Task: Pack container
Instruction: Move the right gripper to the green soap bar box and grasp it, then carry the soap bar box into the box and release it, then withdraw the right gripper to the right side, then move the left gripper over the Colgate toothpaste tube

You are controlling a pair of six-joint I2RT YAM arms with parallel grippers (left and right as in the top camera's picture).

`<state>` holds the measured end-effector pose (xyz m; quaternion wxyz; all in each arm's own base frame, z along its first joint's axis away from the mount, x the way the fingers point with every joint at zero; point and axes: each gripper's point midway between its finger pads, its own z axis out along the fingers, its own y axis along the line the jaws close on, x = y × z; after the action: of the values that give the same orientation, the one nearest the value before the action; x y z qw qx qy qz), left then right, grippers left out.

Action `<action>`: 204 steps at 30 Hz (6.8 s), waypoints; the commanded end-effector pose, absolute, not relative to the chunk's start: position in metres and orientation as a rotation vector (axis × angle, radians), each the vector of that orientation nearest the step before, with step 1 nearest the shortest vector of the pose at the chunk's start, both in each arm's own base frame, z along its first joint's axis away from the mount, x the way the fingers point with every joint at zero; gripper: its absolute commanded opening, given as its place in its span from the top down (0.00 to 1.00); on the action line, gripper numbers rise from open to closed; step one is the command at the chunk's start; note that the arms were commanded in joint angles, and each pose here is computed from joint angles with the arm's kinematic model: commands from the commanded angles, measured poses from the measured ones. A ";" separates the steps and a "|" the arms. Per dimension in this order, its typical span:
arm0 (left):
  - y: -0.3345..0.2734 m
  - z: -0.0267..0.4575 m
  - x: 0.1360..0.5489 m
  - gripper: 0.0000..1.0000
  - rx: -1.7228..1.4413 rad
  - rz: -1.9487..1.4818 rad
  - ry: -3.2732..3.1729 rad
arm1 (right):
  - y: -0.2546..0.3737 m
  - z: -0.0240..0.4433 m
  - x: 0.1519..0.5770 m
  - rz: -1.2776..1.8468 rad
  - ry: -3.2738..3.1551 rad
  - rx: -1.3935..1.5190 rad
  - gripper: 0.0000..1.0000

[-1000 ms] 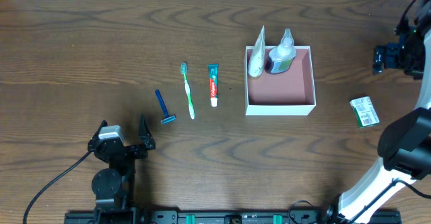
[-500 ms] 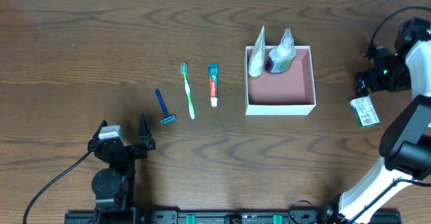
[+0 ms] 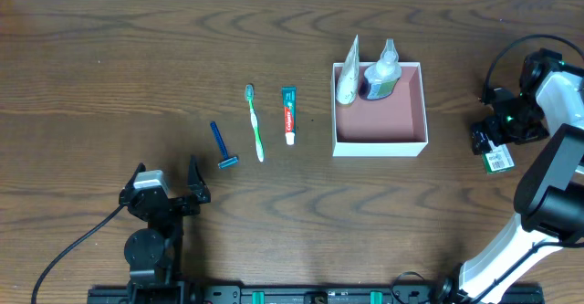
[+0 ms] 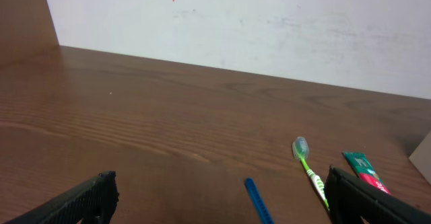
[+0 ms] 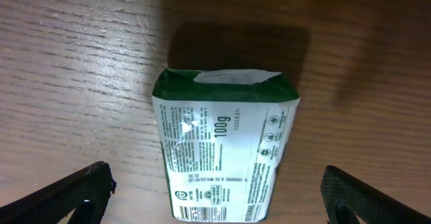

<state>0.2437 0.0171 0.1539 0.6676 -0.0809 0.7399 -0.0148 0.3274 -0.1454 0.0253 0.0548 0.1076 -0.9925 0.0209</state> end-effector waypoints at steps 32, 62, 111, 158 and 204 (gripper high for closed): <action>0.020 0.136 0.243 0.02 -0.186 -0.007 1.720 | -0.149 0.001 0.323 0.115 -3.044 0.254 0.48; 0.020 0.136 0.243 0.02 -0.186 -0.007 1.720 | 0.024 0.131 0.448 0.046 -3.375 0.323 0.54; 0.020 0.136 0.243 0.02 -0.186 -0.007 1.720 | 0.064 0.121 0.404 0.029 -3.229 0.091 0.38; 0.020 0.136 0.243 0.02 -0.186 -0.006 1.720 | -0.153 0.088 0.380 0.154 -3.181 -1.196 0.01; -0.081 0.239 0.321 0.02 0.292 -0.581 2.090 | -0.152 0.089 0.384 0.123 -3.182 -1.240 0.01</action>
<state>0.3130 -0.0526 0.2278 0.4720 0.0666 0.8644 -0.1601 0.3849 -0.1516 0.0933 -0.1427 -0.3530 -0.9240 0.0351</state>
